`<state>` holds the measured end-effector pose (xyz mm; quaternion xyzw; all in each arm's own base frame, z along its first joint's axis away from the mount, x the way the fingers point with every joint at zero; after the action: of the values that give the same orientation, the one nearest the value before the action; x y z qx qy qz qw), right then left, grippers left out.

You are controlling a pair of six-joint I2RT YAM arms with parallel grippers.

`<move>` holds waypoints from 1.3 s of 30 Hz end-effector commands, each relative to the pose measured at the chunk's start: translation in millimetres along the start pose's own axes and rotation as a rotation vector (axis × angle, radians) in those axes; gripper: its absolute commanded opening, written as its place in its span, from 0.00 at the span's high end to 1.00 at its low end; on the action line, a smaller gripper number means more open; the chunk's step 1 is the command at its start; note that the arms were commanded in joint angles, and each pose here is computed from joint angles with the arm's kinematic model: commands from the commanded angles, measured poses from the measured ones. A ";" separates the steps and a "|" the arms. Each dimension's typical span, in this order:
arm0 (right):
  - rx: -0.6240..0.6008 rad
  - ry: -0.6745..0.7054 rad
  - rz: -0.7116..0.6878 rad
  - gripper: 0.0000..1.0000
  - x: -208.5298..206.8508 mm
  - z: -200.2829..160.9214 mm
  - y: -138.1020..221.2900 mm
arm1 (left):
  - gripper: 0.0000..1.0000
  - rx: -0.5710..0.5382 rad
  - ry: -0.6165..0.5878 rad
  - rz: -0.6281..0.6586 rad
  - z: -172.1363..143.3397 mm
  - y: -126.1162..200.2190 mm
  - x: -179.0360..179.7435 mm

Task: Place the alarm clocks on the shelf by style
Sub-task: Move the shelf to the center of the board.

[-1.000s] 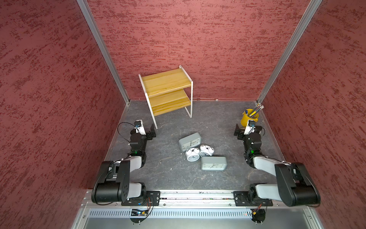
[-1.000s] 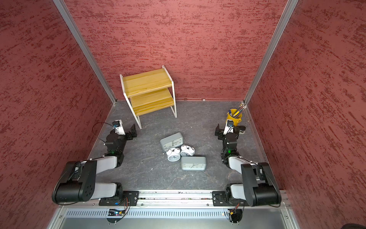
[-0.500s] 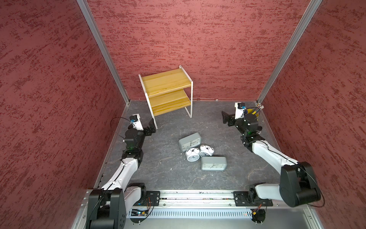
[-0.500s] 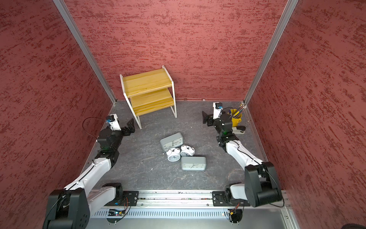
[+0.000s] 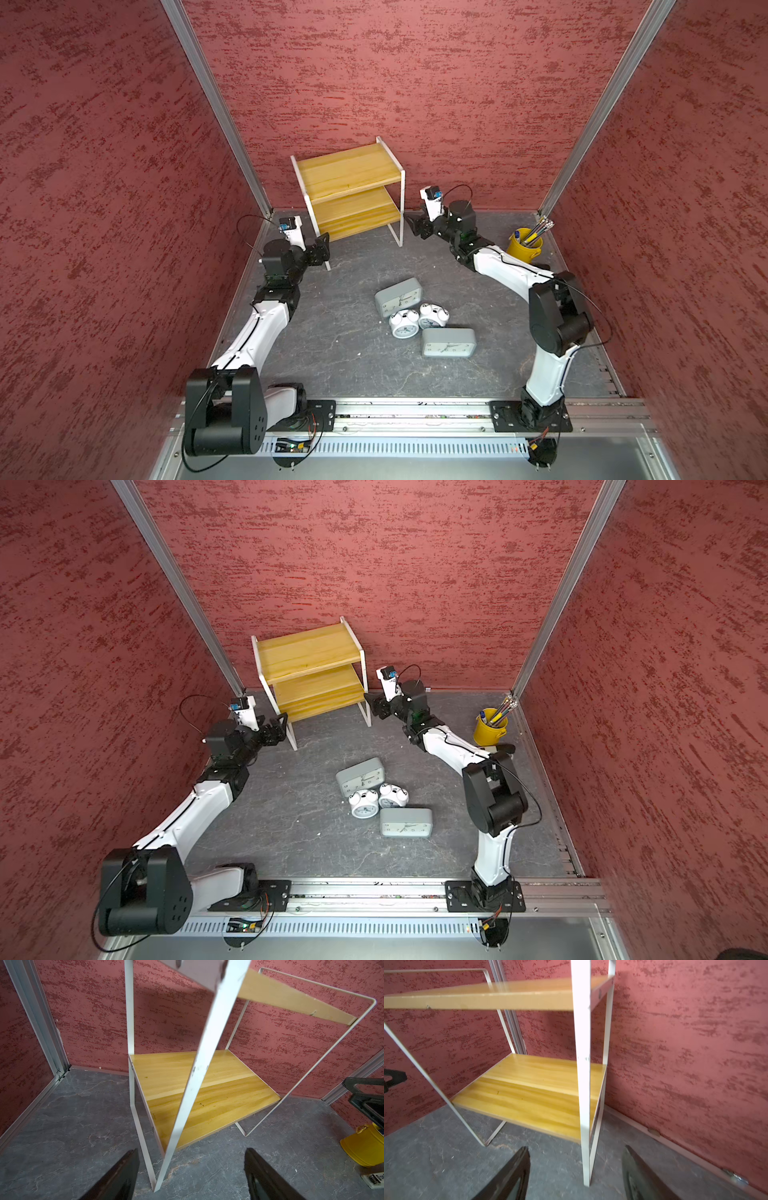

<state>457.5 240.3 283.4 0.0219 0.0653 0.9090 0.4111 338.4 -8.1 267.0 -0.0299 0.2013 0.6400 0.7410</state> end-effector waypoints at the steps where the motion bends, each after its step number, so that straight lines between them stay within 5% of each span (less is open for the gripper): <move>1: -0.033 0.012 0.022 0.29 1.3 14.7 -14.3 | 0.21 -0.018 0.003 -0.032 14.0 -4.9 -6.8; 20: -0.071 0.004 -0.034 0.53 -15.2 26.5 -61.9 | 0.54 -0.025 0.004 -0.100 34.8 -32.3 -13.1; 28: -0.074 0.008 -0.016 0.80 -13.1 26.6 -63.6 | 0.73 -0.019 -0.011 -0.129 38.2 -35.4 -16.8; 39: -0.093 0.014 -0.077 0.85 -10.5 25.8 -33.8 | 0.83 0.027 -0.041 -0.212 29.1 -42.8 -29.8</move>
<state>506.5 263.7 291.5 -0.0063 0.0376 0.9007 0.4329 379.6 -16.1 284.7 -0.0200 0.1906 0.5994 0.7772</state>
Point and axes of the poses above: each gripper's point midway between its finger pads, its own y axis back along the fingers, its own x axis along the line the jaws close on, z = x × y, the point moved 8 cm from there along y, back along the fingers, and after that the axes turned 4 degrees about y, right-handed, at the moved point
